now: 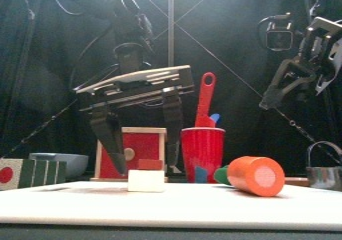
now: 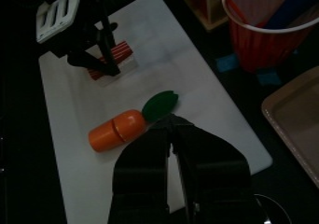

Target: Place salmon sushi on cutting board

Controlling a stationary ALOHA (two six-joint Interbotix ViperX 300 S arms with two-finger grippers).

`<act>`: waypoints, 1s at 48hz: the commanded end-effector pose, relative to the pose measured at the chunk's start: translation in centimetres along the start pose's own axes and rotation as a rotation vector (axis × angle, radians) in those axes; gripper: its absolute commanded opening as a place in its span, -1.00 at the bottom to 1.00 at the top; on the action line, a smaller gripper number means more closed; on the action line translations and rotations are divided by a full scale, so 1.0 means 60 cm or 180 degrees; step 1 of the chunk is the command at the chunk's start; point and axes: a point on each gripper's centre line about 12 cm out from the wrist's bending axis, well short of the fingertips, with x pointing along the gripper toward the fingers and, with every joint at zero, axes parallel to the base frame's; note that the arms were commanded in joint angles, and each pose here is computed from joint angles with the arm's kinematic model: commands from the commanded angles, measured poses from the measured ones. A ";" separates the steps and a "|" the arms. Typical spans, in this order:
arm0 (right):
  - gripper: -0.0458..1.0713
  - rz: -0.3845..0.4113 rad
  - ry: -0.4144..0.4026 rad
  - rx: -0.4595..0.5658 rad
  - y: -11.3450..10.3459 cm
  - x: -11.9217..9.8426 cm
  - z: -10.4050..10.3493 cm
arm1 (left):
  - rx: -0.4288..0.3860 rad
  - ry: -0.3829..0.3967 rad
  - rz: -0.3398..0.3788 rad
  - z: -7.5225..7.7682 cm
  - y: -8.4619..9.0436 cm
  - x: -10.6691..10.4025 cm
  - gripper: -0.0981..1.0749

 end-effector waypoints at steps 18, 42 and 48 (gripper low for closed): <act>-0.18 0.0020 -0.0065 0.0016 0.002 -0.004 0.009 | 0.0727 -0.0402 -0.0189 0.040 0.039 -0.140 0.86; -0.18 0.0151 -0.0267 0.0002 0.019 -0.019 0.040 | 0.1783 -0.0896 -0.1669 0.045 0.140 -0.210 0.85; -0.18 0.0208 -0.0358 -0.0100 0.026 -0.023 0.052 | 0.2265 -0.1141 -0.2269 0.036 0.161 -0.229 0.85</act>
